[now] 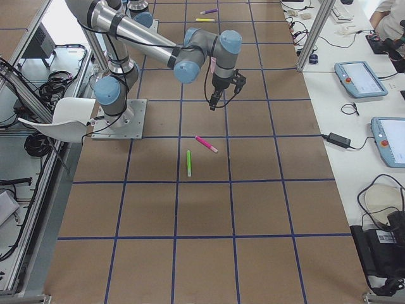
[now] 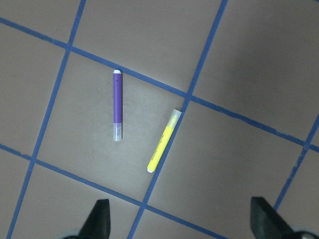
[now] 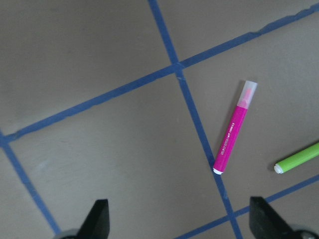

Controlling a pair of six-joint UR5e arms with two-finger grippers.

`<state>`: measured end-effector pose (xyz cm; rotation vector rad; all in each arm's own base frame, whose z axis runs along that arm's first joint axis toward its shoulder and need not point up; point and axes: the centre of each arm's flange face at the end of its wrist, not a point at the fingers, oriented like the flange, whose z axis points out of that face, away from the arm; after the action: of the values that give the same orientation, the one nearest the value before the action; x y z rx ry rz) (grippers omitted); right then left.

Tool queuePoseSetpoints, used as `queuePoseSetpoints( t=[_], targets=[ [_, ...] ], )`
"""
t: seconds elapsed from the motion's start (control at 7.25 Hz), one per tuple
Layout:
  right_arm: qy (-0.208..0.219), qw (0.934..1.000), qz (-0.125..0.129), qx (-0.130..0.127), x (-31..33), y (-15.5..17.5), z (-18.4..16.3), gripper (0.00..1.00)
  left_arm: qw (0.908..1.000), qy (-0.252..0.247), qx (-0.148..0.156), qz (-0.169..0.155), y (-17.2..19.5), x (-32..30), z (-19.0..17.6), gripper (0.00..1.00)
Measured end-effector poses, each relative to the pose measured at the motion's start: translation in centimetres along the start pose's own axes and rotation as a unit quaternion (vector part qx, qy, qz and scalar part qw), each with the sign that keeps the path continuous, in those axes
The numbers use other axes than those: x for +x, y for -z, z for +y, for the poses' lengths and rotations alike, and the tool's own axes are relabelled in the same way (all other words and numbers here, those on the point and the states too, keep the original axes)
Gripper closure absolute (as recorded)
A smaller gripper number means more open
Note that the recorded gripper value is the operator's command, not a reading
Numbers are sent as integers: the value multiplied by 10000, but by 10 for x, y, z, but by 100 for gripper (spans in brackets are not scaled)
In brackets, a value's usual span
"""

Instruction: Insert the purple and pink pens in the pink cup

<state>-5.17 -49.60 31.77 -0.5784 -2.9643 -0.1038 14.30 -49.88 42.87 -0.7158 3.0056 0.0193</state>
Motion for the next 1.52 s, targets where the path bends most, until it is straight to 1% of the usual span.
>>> queuePoseSetpoints(
  t=[0.14, 0.28, 0.41, 0.69, 0.83, 0.97, 1.1, 1.24, 1.38, 1.52],
  targets=[
    [-40, 9992, 274, 292, 16, -33, 9, 0, 9998, 200, 18, -19, -33, -22, -16, 0],
    [-139, 9983, 394, 402, 36, -60, 17, 0, 9995, 312, 41, -30, -65, -34, -29, 0],
    [-307, 9984, 362, 318, 55, -82, 24, 2, 9993, 361, 94, -26, -95, -39, -42, 0],
    [-479, 9985, 242, 43, 64, -116, 43, 4, 9991, 384, 153, -7, -141, -42, -63, 0],
    [-517, 9984, 212, 6, 64, -124, 47, 4, 9991, 392, 177, -13, -159, -43, -71, 0],
    [-544, 9985, 110, -13, 63, -130, 42, 7, 9991, 402, 161, -18, -176, -44, -78, 0],
    [-590, 9983, -27, -31, 61, -137, 36, 15, 9991, 409, 127, -20, -190, -44, -82, 0],
    [-656, 9978, -97, -68, 60, -142, 32, 24, 9991, 413, 77, -14, -205, -44, -86, 5],
    [-729, 9972, -120, -90, 59, -145, 30, 31, 9992, 409, 26, -5, -217, -44, -88, 6],
    [-792, 9967, -117, -98, 59, -146, 30, 38, 9992, 395, -32, 3, -227, -44, -88, 9]
  ],
)
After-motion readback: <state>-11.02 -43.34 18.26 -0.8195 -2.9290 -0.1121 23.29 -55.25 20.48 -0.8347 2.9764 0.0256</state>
